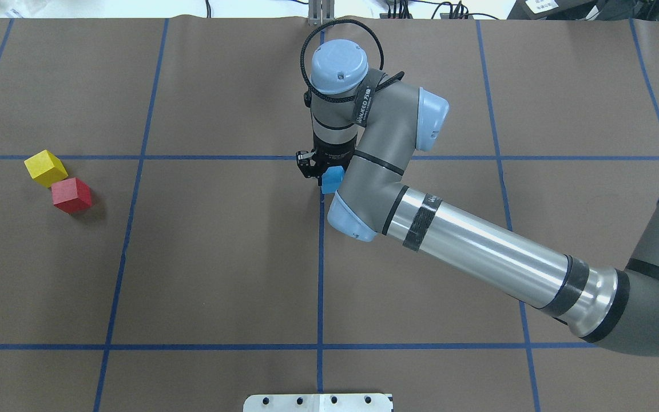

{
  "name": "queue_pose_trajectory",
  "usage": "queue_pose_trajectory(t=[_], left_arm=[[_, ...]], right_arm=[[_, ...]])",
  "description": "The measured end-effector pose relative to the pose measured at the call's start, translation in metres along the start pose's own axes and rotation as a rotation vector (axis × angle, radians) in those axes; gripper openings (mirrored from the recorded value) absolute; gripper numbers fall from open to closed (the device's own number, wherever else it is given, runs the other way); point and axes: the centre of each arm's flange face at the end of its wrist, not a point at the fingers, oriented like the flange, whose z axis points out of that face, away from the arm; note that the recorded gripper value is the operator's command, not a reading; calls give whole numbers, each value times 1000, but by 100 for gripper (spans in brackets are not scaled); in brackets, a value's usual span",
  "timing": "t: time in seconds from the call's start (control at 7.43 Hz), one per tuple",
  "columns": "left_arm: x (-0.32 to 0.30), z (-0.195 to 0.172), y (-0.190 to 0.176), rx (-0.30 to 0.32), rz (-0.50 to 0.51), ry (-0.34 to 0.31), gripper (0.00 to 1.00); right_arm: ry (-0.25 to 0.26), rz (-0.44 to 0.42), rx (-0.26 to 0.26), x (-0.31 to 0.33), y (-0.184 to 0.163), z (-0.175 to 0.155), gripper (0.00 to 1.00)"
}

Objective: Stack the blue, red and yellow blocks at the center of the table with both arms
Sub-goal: 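Lift the blue cube with the right gripper and carry it to table center, then lower the blue cube onto the center grid crossing and open the right gripper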

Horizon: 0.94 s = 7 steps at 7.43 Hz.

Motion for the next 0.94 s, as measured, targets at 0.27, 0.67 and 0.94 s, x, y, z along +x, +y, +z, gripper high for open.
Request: queue_pose_trajectory(t=[0.27, 0.67, 0.94], left_arm=[[-1, 0, 0, -1, 0, -1, 100], [-2, 2, 1, -3, 1, -1, 100], [-3, 3, 0, -5, 1, -1, 100]], right_arm=[[-16, 30, 3, -18, 3, 0, 0], [-14, 54, -5, -24, 6, 7, 26], [-8, 71, -8, -23, 8, 12, 98]])
